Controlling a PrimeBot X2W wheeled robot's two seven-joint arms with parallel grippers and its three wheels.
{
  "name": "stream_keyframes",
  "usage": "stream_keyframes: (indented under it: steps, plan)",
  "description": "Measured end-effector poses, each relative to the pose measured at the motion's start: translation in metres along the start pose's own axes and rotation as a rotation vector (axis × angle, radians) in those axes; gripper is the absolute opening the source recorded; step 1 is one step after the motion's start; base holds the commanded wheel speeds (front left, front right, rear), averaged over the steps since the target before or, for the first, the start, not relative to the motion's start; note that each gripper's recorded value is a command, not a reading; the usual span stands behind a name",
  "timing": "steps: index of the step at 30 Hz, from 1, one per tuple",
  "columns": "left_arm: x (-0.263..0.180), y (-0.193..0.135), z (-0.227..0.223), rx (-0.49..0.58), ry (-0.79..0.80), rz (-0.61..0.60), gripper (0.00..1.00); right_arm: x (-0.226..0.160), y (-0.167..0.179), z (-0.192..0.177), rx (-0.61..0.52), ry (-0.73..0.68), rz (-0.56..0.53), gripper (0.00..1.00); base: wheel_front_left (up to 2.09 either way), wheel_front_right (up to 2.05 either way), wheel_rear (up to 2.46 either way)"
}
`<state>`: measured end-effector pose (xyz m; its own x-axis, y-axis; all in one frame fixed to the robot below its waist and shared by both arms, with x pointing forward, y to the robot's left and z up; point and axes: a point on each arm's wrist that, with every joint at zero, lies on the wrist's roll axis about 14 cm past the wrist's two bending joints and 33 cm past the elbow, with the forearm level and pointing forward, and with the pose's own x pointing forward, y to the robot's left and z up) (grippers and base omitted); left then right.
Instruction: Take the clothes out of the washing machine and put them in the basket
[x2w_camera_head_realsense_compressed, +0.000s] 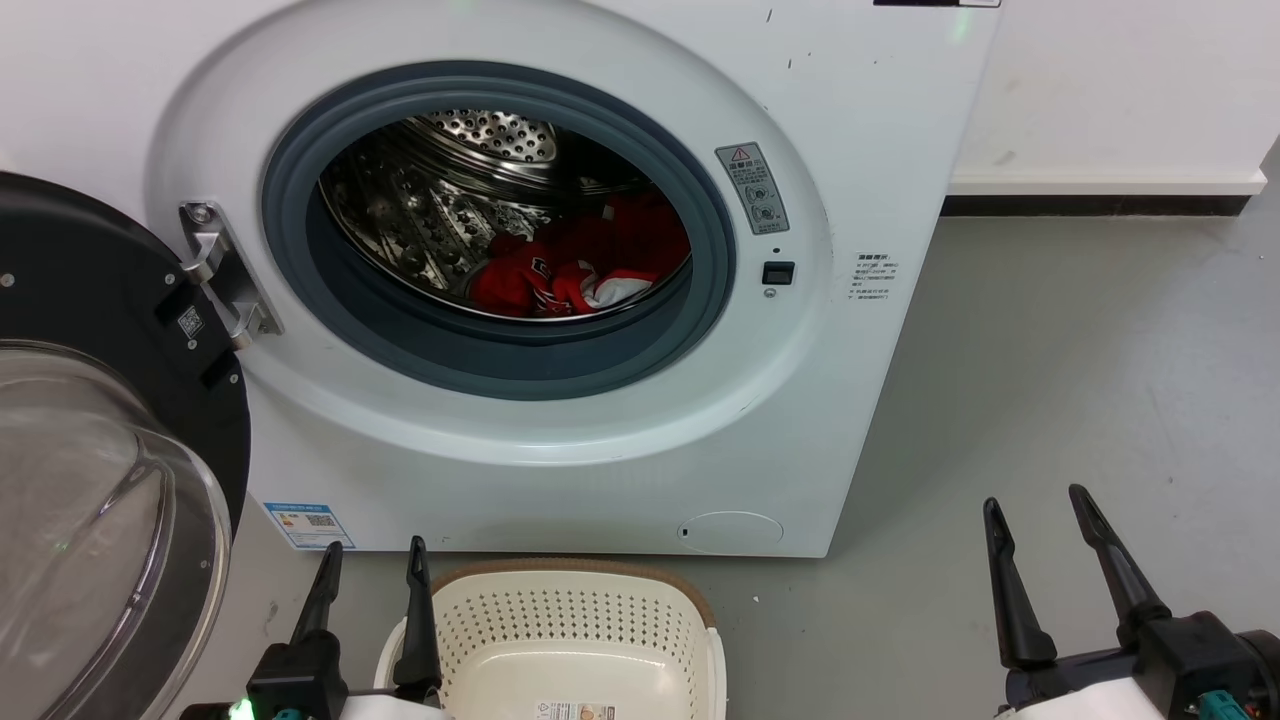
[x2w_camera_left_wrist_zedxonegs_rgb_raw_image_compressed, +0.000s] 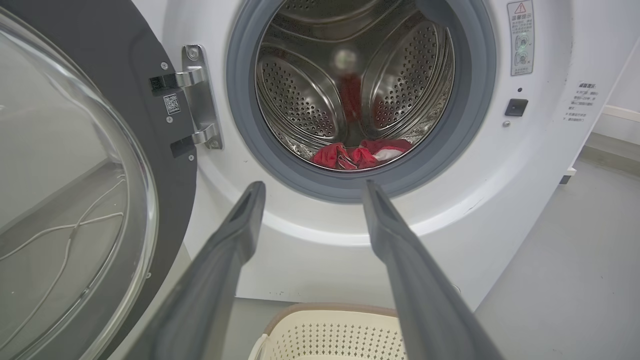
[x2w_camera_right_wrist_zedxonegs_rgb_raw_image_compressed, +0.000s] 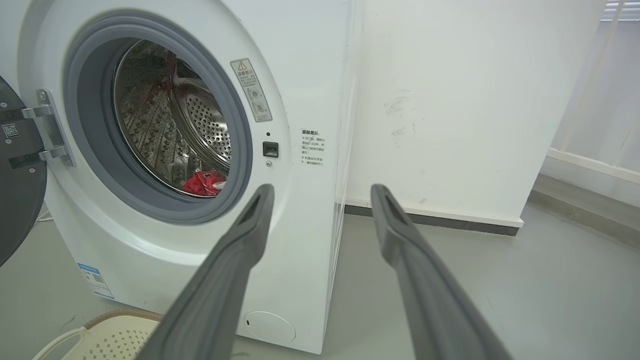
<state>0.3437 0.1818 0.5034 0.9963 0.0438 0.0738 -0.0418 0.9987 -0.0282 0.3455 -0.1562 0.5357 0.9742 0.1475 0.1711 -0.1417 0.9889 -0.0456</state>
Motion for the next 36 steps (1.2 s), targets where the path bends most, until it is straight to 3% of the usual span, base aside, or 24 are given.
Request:
stream_keyframes:
  steps: [7, 15, 28, 31, 36]
  plan:
    - [0.001, 0.0, -0.004, -0.006, 0.012, 0.001, 1.0, 0.0, 0.0, -0.001, 0.0, 0.002, -0.001, 1.0, 0.0, 0.0, 0.0]
    - [0.04, 0.0, 0.002, -0.009, -0.014, -0.035, 1.0, 0.004, -0.003, -0.003, -0.002, 0.007, -0.008, 1.0, 0.0, 0.0, 0.0]
    - [0.164, -0.023, 0.013, 0.06, -0.049, -0.151, 1.0, 0.026, -0.027, -0.02, -0.013, 0.045, -0.07, 1.0, 0.0, 0.0, 0.0]
    - [0.213, -0.036, 0.001, 0.1, -0.011, -0.198, 1.0, 0.035, -0.038, -0.031, -0.015, 0.067, -0.097, 1.0, 0.0, 0.0, 0.0]
    - [0.258, -0.045, -0.021, 0.147, 0.083, -0.229, 1.0, 0.044, -0.049, -0.044, -0.015, 0.094, -0.123, 1.0, 0.0, 0.0, 0.0]
